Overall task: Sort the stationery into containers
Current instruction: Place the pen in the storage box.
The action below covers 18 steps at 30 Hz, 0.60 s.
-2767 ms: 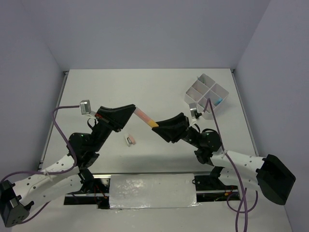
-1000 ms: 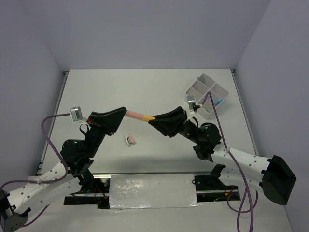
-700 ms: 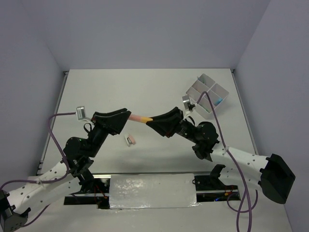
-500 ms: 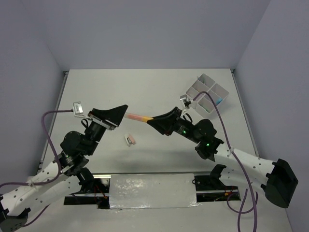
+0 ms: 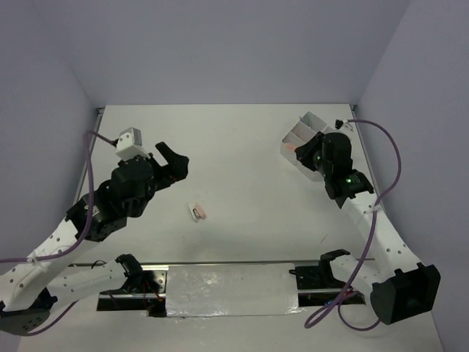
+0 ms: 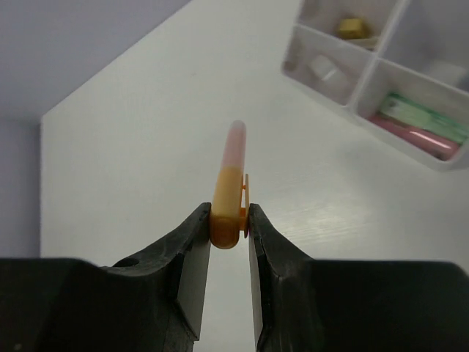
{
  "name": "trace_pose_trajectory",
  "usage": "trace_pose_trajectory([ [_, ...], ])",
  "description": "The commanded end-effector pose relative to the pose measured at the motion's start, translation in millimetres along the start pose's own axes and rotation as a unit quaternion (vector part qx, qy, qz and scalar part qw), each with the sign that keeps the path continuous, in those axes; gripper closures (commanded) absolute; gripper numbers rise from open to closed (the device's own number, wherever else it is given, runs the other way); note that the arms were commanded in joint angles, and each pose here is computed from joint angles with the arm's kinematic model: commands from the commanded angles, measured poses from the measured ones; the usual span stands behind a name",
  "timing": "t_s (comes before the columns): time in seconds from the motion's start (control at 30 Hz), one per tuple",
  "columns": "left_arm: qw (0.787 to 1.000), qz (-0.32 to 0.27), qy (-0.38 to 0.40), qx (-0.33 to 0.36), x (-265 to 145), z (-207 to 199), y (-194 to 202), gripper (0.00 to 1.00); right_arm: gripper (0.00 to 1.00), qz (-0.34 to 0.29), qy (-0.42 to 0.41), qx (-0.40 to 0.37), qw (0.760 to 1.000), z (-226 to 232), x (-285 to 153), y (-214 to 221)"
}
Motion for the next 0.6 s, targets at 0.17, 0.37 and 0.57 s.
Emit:
trace_pose_trajectory([
  [0.17, 0.964, 0.164, 0.004, 0.21, 9, 27, 61, 0.03, 1.0, -0.027, 0.167, 0.021, 0.985, -34, 11, -57],
  [0.37, 0.965, 0.158, 0.028, 0.206, 8, 40, 75, 0.04, 1.0, -0.025, 0.197, 0.044, 0.979, -54, 21, -73],
  [0.57, 0.962, 0.166, 0.011, 0.217, 6, 47, 76, 0.01, 1.0, -0.017, 0.207, 0.076, 0.975, -80, 28, -83],
])
Point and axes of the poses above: each gripper's point midway between its finger pads, its own x axis out along the fingers, its own z axis along the line the jaws close on, y = z × x, the point moved 7 cm from there along -x, back along the fingers, and after that the axes turned 2 degrees about x, right-handed, at the moved point
